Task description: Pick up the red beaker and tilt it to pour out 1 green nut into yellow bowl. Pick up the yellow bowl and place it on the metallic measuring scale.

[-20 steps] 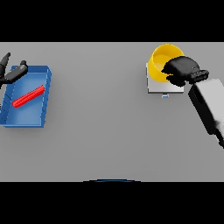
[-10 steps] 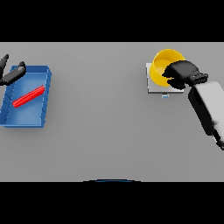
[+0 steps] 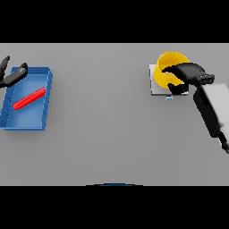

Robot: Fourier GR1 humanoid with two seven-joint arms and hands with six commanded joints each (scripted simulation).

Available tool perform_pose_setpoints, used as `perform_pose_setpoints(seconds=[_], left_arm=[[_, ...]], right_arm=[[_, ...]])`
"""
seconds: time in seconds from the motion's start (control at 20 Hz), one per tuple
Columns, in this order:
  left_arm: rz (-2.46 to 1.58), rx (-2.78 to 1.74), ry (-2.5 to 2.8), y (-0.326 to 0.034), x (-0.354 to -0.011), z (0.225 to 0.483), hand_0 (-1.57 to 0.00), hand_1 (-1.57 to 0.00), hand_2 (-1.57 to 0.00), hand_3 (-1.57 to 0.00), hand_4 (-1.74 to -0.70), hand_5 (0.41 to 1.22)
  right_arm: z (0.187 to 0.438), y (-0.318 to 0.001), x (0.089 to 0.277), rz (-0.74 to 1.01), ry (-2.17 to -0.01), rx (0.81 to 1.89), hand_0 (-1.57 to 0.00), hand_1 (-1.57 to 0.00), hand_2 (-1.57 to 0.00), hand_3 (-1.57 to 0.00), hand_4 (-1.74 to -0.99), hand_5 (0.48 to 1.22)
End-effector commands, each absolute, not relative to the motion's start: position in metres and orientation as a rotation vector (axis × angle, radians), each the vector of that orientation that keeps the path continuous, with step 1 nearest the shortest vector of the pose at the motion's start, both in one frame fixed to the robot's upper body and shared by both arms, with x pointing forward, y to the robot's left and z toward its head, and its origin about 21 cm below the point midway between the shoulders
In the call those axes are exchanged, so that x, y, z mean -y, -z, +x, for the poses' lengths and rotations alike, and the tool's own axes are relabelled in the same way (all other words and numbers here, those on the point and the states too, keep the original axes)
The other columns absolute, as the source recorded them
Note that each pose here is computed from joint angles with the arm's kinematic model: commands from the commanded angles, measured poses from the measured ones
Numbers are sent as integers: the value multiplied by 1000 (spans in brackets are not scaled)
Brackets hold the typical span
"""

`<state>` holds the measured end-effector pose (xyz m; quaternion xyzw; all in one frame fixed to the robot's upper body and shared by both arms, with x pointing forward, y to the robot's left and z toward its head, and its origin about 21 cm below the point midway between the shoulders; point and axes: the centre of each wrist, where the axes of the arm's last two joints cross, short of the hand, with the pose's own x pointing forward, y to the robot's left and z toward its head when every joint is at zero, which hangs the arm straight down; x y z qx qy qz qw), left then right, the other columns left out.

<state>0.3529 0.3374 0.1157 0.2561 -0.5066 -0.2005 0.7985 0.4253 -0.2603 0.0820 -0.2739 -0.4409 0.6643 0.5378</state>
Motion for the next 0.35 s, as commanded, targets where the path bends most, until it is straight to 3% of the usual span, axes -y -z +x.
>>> perform_pose_setpoints(seconds=[0.0, 0.3], left_arm=[[549, 1088, 432, -116, -338, 352, 1, 1, 1, 1, -834, 750], [555, 1094, 430, -118, -339, 351, 1, 1, 1, 1, -833, 760]], right_arm=[[425, -84, 261, -653, -1596, 1046, -247, -243, -192, -164, -1448, 824], [424, -79, 258, -651, -1616, 1002, -64, -63, -50, -42, -1390, 779]])
